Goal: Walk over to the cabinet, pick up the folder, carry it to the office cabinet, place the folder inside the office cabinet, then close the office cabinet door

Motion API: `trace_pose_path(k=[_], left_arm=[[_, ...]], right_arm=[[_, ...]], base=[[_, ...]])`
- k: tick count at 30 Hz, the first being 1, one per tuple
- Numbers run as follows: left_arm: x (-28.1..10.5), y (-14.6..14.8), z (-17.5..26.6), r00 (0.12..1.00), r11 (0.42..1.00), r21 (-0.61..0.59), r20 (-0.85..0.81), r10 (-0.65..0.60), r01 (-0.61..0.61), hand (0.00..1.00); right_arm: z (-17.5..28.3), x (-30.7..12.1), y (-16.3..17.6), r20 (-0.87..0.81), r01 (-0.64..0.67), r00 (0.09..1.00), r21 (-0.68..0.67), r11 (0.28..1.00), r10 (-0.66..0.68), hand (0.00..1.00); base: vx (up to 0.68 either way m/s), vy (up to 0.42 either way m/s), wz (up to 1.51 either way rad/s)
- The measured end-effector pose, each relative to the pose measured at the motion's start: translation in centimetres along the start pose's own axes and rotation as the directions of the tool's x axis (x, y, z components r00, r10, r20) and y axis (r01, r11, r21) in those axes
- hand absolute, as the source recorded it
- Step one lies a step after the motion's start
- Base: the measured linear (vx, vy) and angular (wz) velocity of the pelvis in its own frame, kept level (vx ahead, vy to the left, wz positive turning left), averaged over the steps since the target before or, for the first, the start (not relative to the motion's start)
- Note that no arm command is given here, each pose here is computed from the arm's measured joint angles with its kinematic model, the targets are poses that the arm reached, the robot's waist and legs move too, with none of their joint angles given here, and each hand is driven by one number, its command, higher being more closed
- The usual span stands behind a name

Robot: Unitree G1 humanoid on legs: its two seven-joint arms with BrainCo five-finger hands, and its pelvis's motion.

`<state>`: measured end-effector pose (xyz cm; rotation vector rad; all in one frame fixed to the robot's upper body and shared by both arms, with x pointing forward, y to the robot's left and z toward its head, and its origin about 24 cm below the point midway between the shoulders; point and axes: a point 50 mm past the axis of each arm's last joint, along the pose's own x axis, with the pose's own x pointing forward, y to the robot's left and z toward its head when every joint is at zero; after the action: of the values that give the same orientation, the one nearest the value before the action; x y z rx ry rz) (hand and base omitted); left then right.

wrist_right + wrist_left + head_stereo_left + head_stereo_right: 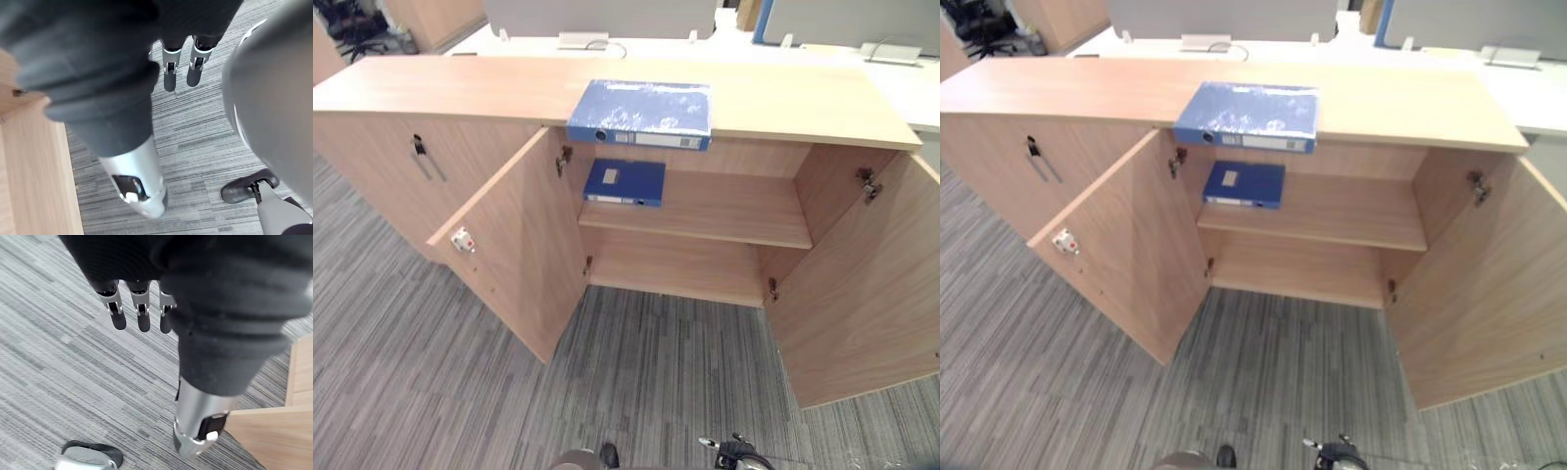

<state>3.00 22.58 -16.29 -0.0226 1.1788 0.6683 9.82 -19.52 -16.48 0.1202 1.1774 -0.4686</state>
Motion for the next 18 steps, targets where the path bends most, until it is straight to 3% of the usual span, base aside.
trace_pose_path(k=[11,18], left_arm=[[-0.1,-0.3,-0.4,1.000,1.000,-0.014,-0.022,-0.006,0.005,0.00],[-0.5,-0.4,-0.6,0.999,0.981,-0.191,-0.042,0.031,-0.039,0.00]], right_arm=[[0.0,0.1,-1.7,0.016,0.042,0.999,0.014,0.999,-0.042,0.00],[-1.0,-0.2,-1.6,0.002,0.049,0.999,0.076,0.996,-0.049,0.00]], base=[[0.01,-0.095,0.08],[0.20,-0.237,0.25]])
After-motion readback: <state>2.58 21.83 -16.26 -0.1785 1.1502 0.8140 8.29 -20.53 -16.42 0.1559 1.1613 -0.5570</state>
